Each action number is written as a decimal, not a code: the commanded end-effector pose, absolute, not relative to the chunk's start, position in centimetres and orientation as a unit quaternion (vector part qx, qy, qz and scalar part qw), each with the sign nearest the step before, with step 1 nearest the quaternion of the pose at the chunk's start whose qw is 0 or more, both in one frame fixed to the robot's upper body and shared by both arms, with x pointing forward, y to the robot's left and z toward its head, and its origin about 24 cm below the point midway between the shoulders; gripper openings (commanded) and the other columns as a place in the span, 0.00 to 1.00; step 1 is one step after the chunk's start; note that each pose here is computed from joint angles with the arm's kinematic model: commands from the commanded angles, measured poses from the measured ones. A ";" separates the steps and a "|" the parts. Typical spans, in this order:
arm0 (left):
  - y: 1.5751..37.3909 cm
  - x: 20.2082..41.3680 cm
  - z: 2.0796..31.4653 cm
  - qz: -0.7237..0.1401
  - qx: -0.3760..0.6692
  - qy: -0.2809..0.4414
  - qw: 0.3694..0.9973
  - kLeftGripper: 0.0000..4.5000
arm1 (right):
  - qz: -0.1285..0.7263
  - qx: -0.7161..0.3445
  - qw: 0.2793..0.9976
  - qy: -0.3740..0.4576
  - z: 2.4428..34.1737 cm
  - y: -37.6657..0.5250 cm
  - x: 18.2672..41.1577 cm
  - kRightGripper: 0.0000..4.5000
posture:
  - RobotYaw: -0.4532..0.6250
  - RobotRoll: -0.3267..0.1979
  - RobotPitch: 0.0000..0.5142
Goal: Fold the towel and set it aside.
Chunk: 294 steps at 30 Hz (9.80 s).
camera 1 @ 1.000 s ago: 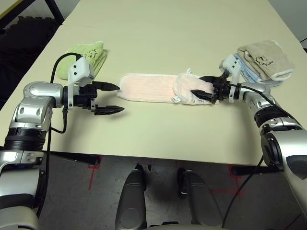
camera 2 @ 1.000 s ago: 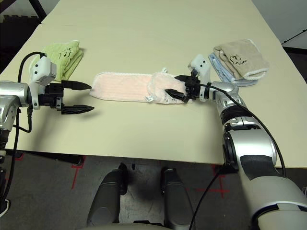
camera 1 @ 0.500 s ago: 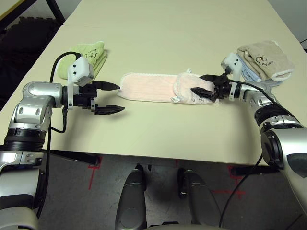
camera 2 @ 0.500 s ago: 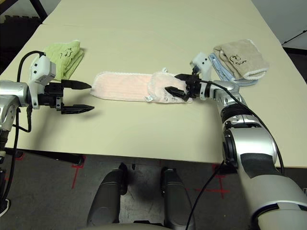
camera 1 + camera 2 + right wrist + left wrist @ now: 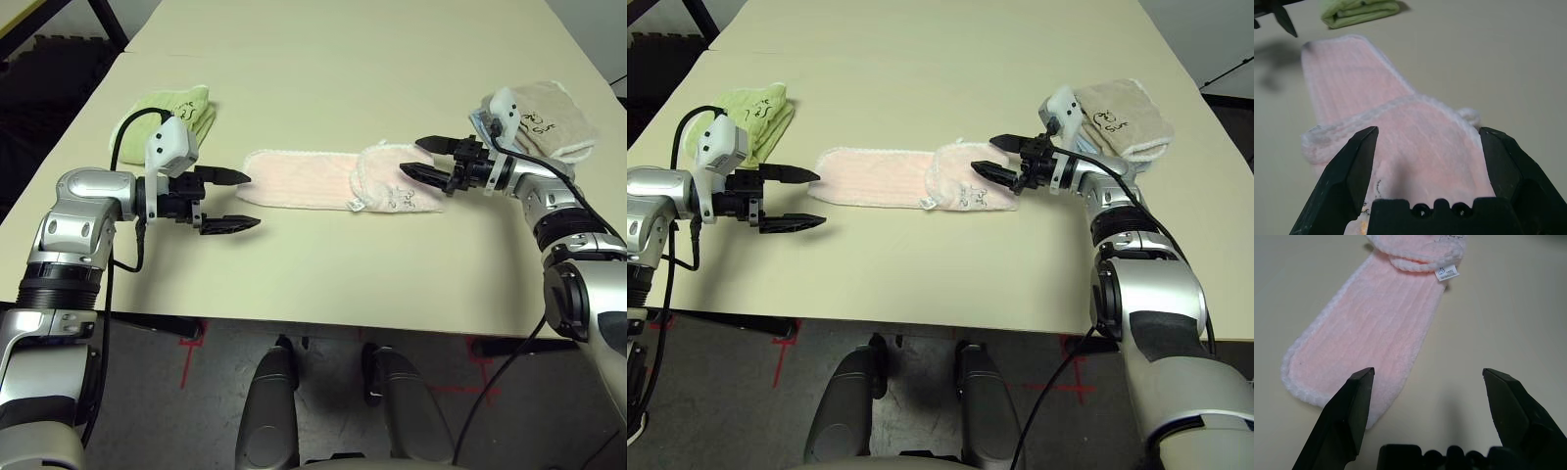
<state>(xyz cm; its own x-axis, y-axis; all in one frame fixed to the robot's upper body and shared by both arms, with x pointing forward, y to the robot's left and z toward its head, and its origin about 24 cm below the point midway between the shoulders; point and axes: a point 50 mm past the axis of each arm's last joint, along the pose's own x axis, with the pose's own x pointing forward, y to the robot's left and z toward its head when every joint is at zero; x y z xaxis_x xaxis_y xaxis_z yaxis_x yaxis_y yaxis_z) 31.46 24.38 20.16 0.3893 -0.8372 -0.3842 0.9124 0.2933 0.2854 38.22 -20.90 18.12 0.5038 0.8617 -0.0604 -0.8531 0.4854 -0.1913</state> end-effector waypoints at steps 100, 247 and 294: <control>23.6 33.5 16.3 -0.206 -0.291 0.249 0.900 0.87 | 0.536 -0.152 0.829 -0.038 17.3 -27.2 31.7 1.00 | 0.43 0.62 0.39; 8.9 34.4 21.2 -0.489 -0.168 0.258 0.816 0.01 | 0.519 -0.137 0.840 -0.076 17.7 -24.1 34.6 1.00 | 0.46 0.62 0.36; 13.6 32.6 20.7 -0.621 0.123 0.055 0.772 1.00 | 0.545 -0.111 0.824 -0.107 18.5 -21.5 35.7 1.00 | 0.47 0.62 0.34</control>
